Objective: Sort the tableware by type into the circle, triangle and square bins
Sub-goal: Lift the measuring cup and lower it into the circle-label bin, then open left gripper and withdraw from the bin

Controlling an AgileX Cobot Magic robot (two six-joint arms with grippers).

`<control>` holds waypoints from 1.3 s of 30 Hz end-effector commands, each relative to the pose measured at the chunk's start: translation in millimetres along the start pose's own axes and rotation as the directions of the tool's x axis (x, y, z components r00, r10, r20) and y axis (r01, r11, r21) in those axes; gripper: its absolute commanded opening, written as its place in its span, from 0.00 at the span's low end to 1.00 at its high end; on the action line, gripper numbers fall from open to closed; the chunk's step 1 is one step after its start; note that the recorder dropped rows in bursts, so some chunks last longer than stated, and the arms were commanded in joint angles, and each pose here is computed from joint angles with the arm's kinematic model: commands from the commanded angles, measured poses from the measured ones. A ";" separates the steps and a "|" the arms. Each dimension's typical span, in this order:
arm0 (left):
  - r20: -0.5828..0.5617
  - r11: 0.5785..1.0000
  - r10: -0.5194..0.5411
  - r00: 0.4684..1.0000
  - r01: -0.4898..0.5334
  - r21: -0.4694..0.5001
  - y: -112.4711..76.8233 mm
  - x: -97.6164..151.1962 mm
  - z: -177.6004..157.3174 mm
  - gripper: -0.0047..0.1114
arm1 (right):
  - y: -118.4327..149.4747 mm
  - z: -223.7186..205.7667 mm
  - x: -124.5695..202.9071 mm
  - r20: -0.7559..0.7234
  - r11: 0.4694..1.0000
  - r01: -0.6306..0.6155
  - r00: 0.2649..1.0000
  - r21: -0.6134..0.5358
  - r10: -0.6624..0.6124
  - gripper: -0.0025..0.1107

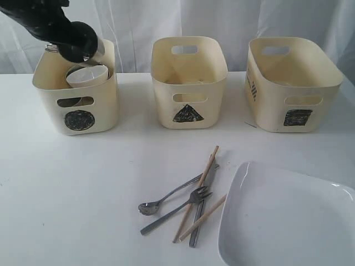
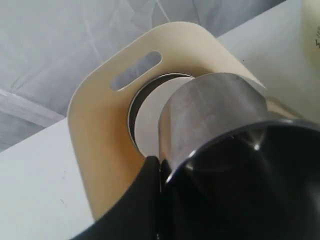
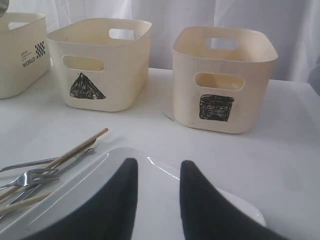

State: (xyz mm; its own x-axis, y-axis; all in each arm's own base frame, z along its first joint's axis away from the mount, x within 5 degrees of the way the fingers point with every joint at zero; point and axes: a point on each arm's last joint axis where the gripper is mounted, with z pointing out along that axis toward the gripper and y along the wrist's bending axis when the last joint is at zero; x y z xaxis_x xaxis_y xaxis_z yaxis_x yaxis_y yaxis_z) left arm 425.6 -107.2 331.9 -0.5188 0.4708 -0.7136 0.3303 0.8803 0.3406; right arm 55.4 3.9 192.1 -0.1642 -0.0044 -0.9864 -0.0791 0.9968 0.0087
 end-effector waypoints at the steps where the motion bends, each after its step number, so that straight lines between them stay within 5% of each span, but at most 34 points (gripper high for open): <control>1: -0.020 0.999 -0.027 0.999 0.027 0.028 -1.6 0.7 15.7 0.04 | -0.6 0.0 1.0 0.008 1.000 -0.002 1.000 0.010 0.001 0.27; 19: -0.169 0.994 -0.054 0.984 0.068 0.082 -14.4 20.6 47.7 0.04 | -0.6 0.0 1.0 0.008 1.000 -0.002 1.000 0.010 0.001 0.27; 25: -0.222 0.993 -0.055 0.974 0.076 0.089 -13.5 23.0 39.9 0.26 | -0.6 0.0 1.0 0.008 1.000 -0.002 1.000 0.010 0.001 0.27; 29: -0.193 0.991 -0.075 0.978 0.094 0.091 -9.8 15.6 25.3 0.43 | -0.6 0.0 1.0 0.008 1.000 -0.002 1.000 0.010 0.001 0.27; 39: -0.194 0.929 -0.043 0.980 0.111 0.354 -15.2 -1.3 -61.6 0.43 | -0.6 0.0 1.0 0.008 1.000 -0.002 1.000 0.010 0.001 0.27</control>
State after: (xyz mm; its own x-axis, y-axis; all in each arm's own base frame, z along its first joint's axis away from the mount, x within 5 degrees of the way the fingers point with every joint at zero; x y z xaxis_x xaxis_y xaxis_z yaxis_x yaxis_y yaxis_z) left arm 387.8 -118.8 351.6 -0.6703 0.4221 -0.6104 0.5026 0.8633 0.0451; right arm 55.4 3.9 192.1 -0.1646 -0.0005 -0.9864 -0.0785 0.9968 0.0125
